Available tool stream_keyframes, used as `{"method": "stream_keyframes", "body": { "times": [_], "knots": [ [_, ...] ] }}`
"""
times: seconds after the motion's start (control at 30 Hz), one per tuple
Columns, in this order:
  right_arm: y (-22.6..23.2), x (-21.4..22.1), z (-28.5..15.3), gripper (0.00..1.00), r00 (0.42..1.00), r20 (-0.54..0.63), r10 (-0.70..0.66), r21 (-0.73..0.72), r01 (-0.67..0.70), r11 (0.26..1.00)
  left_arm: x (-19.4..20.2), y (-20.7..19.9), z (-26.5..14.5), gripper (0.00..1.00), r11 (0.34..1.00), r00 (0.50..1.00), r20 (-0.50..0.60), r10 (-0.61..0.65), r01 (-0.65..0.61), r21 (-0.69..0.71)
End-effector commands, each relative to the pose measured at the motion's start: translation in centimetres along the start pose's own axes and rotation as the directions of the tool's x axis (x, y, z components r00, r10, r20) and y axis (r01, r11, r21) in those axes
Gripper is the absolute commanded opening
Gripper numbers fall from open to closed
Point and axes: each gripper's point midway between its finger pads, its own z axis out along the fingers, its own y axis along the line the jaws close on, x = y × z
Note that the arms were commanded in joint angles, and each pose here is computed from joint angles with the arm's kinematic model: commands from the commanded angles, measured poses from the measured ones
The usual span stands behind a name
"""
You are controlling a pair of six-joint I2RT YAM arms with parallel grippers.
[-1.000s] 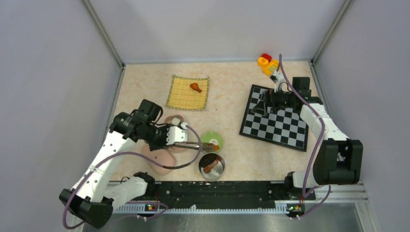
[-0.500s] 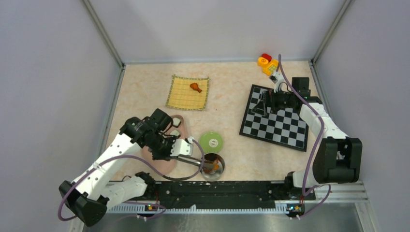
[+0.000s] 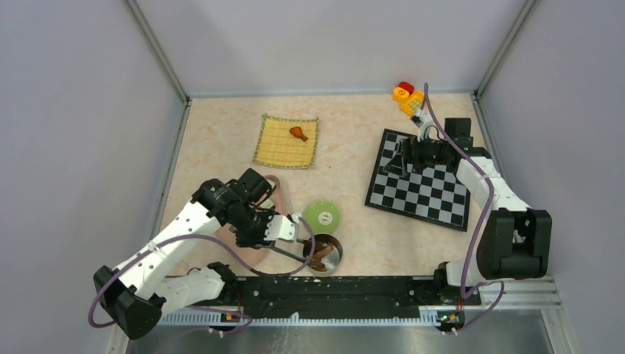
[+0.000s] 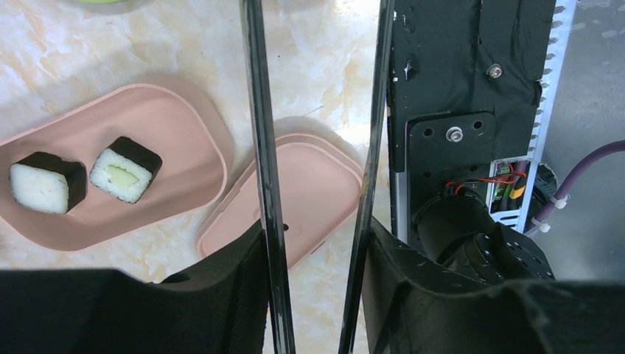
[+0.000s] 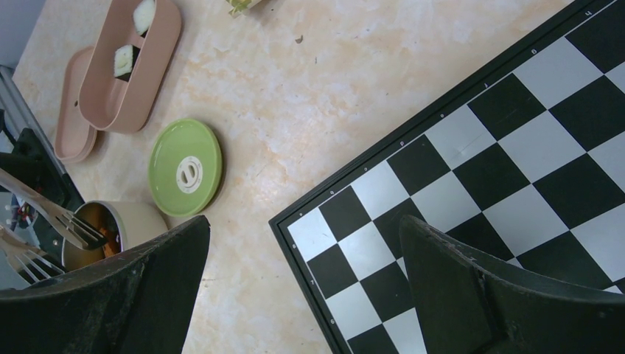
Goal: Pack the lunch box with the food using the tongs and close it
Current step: Place the fake food in the packing box.
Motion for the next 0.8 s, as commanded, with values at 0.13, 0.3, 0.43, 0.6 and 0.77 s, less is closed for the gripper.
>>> {"method": "stream_keyframes", "body": {
  "times": [0.13, 0.3, 0.43, 0.6, 0.77],
  "knots": [
    [-0.3, -0.5, 0.0, 0.98, 0.999, 0.018, -0.033, -0.005, 0.033, 0.999, -2.7, 2.6, -2.6, 0.44, 0.992, 0.997, 0.073, -0.027, 0.035, -0.121],
    [-0.1, -0.5, 0.0, 0.98, 0.999, 0.016, -0.029, -0.015, 0.03, 0.999, -4.2, 3.7, -3.8, 0.43, 0.984, 0.991, 0.123, -0.043, 0.063, -0.167],
    [0.0, -0.6, -0.1, 0.98, 0.999, 0.019, -0.033, -0.018, 0.033, 0.999, -4.0, 7.6, -4.2, 0.42, 0.944, 0.989, 0.12, -0.087, 0.121, -0.308],
    [0.2, -0.8, -0.3, 0.98, 0.999, 0.025, -0.038, -0.02, 0.038, 0.999, -1.7, 15.7, -7.3, 0.44, 0.829, 0.952, 0.226, -0.206, 0.292, -0.476],
    [0.3, -0.9, -0.4, 0.98, 0.999, 0.031, -0.043, -0.02, 0.043, 0.999, 2.4, 22.8, -10.5, 0.46, 0.669, 0.918, 0.264, -0.297, 0.397, -0.628]
  ]
}}
